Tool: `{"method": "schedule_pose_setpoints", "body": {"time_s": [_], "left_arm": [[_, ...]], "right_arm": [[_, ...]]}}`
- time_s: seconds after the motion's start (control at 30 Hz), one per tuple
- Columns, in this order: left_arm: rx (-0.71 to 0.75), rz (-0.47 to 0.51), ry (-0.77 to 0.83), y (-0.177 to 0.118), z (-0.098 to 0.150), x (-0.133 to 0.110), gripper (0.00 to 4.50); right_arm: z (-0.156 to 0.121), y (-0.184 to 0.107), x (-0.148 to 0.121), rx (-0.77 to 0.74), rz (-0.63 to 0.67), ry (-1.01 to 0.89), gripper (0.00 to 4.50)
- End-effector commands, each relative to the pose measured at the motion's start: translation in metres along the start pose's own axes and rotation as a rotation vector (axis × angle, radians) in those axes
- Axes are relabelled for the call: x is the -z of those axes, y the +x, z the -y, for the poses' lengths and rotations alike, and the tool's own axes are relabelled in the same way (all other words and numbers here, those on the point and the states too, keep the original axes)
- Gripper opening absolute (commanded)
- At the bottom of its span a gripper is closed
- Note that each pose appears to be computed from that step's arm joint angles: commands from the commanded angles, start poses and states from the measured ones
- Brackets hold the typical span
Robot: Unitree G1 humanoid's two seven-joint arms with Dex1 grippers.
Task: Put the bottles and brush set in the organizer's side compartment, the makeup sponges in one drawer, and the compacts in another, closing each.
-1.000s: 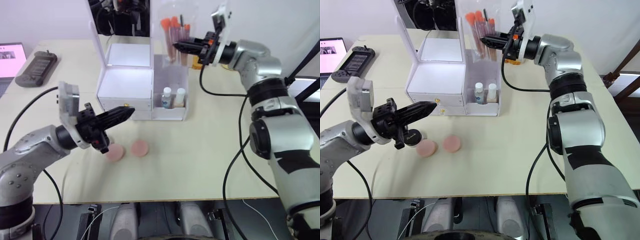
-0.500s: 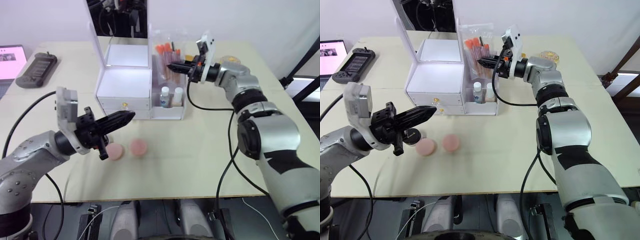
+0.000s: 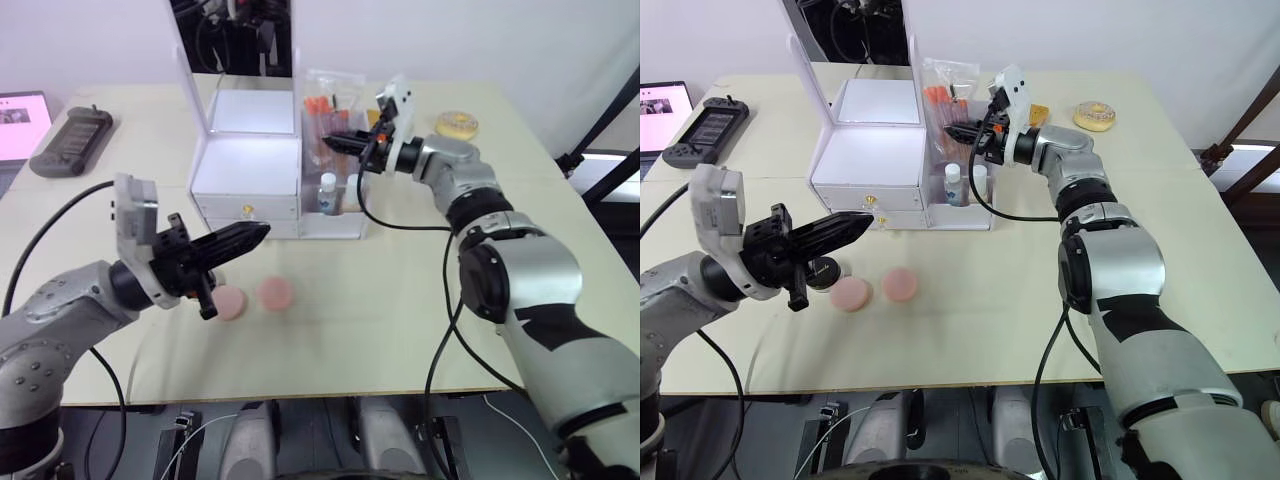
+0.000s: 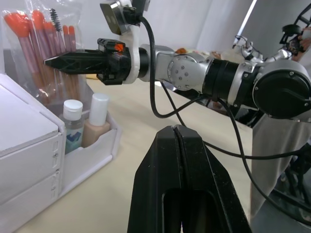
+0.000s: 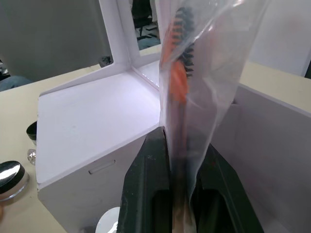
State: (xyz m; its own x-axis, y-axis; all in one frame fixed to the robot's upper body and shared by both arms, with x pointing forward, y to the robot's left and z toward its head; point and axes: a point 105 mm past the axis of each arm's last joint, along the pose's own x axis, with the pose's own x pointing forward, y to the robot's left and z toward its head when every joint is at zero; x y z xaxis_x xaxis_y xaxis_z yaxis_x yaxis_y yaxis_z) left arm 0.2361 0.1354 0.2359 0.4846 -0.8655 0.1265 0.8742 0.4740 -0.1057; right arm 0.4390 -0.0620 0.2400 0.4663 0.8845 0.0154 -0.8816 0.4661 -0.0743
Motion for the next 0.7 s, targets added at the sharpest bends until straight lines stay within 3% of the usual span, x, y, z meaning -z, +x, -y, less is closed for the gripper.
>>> {"method": "schedule_pose_setpoints", "body": {"time_s": [0.03, 0.7], "left_arm": [[0.011, 0.006, 0.035, 0.001, 0.006, -0.005, 0.00], [-0.012, -0.020, 0.045, 0.002, 0.008, -0.005, 0.00]], "right_arm": [[-0.001, 0.003, -0.009, 0.000, 0.014, -0.050, 0.05], [-0.001, 0.008, 0.004, 0.027, -0.067, -0.131, 0.05]]}}
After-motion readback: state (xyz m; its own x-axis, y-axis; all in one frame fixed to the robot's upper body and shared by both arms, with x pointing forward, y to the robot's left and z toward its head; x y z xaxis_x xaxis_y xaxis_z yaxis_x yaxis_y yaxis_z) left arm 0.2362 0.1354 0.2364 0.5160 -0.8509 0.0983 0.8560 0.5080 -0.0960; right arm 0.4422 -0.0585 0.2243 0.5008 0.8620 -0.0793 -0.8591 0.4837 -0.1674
